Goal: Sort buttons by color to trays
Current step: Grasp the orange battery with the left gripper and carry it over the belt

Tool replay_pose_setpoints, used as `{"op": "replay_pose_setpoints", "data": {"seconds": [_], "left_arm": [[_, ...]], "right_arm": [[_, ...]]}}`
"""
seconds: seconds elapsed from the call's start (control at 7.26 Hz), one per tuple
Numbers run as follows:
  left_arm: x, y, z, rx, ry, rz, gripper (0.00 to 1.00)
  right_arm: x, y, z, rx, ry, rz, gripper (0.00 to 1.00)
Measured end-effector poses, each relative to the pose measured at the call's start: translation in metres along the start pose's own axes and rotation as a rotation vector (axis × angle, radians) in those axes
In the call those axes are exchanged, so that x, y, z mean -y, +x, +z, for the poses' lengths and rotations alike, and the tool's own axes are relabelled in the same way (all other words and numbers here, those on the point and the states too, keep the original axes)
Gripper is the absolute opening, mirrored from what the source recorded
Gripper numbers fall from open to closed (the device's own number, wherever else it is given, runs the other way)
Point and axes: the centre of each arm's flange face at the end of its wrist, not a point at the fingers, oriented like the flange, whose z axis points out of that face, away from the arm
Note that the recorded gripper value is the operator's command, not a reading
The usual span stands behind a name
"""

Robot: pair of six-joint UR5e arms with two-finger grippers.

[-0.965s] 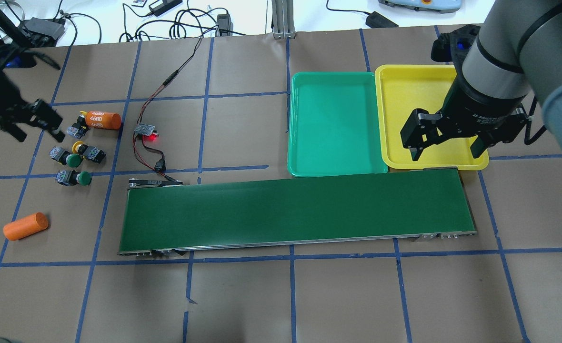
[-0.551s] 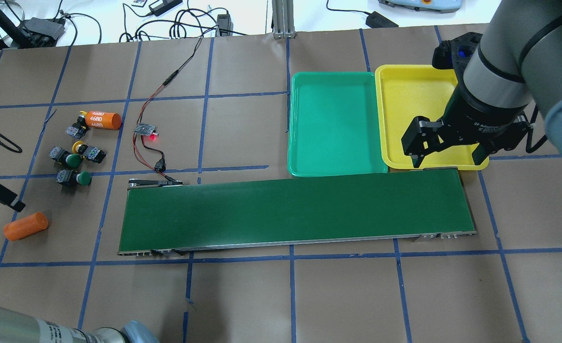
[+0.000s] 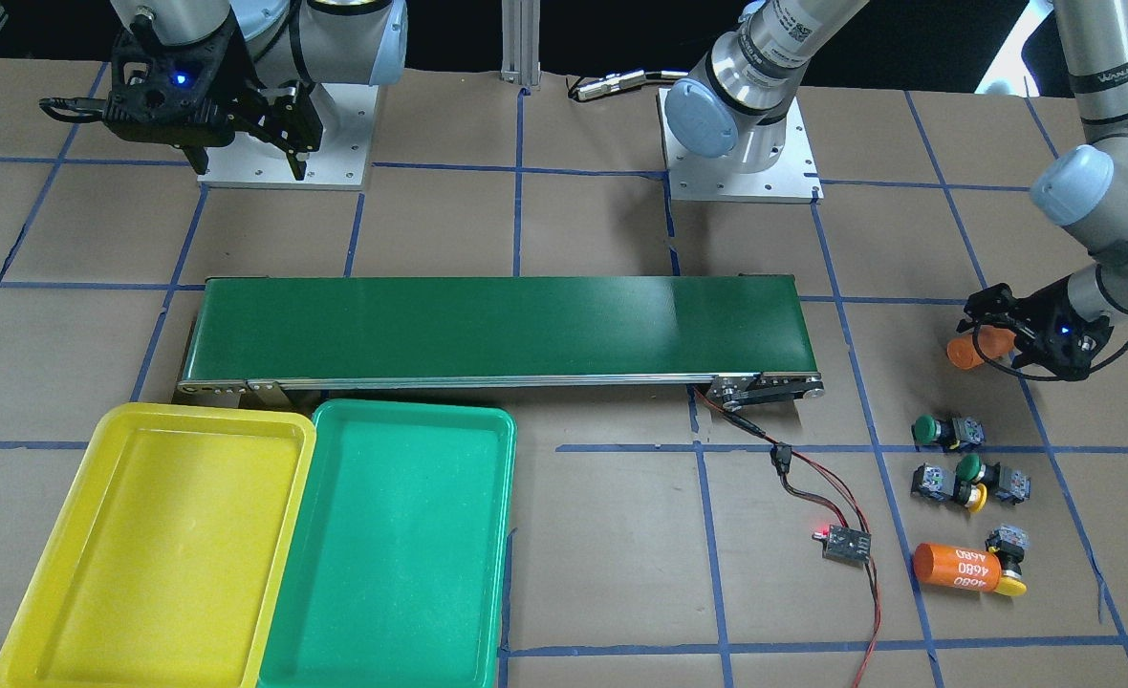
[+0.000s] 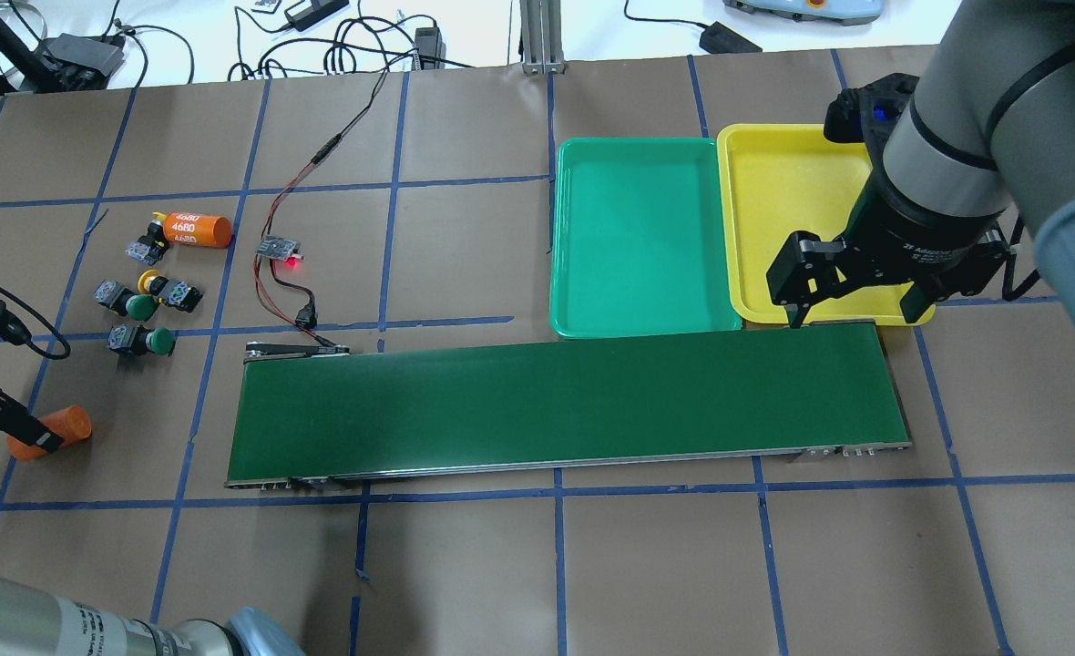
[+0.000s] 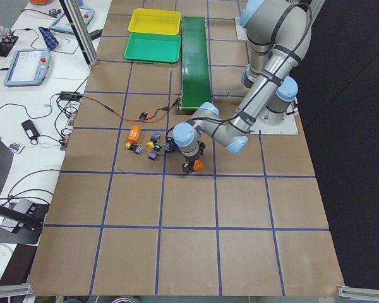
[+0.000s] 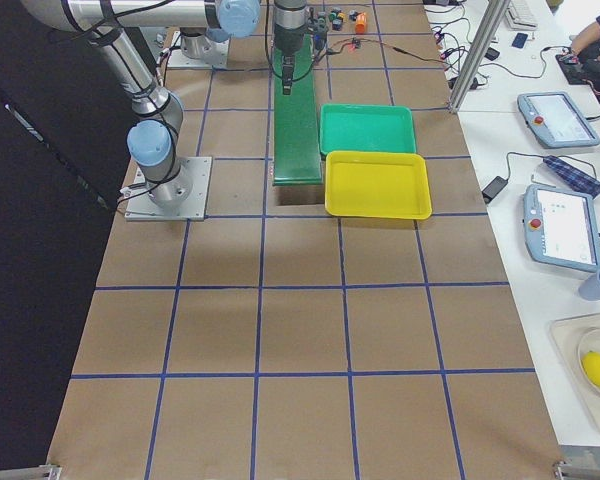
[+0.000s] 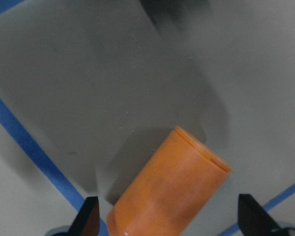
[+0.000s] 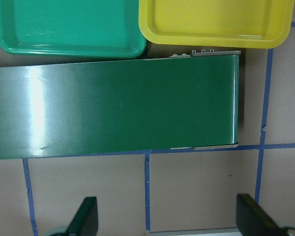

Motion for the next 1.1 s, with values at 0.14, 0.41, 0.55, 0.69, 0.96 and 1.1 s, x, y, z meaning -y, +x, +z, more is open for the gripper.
{"op": "replay_pose_setpoints", "data": {"seconds": [0.14, 0.41, 0.55, 0.69, 0.96, 1.1], "left_arm": [[-0.001, 0.004, 0.007, 0.038, 0.002, 0.05, 0.0], [-0.001, 0.02, 0.003, 0.074, -0.02, 0.095, 0.0], [0.005, 0.029, -0.012, 0.106, -0.023, 0.117, 0.0], [0.028, 0.046, -0.039, 0.155, -0.019, 0.169, 0.0], [0.091, 0.108, -0.083, 0.191, 0.029, 0.317, 0.0], [0.123, 0.145, -0.095, 0.181, 0.077, 0.393, 0.0]], "right_arm": [[0.0, 0.0, 0.0, -0.001, 0.002, -0.002, 1.0], [0.0, 0.001, 0.001, -0.001, 0.005, -0.003, 1.0], [-0.001, 0.001, 0.001, -0.001, 0.002, -0.001, 1.0], [-0.001, 0.001, 0.001, -0.001, 0.0, 0.002, 1.0], [0.0, 0.001, 0.003, -0.001, 0.001, 0.0, 1.0], [0.0, 0.001, 0.003, 0.0, 0.001, 0.0, 1.0]]}}
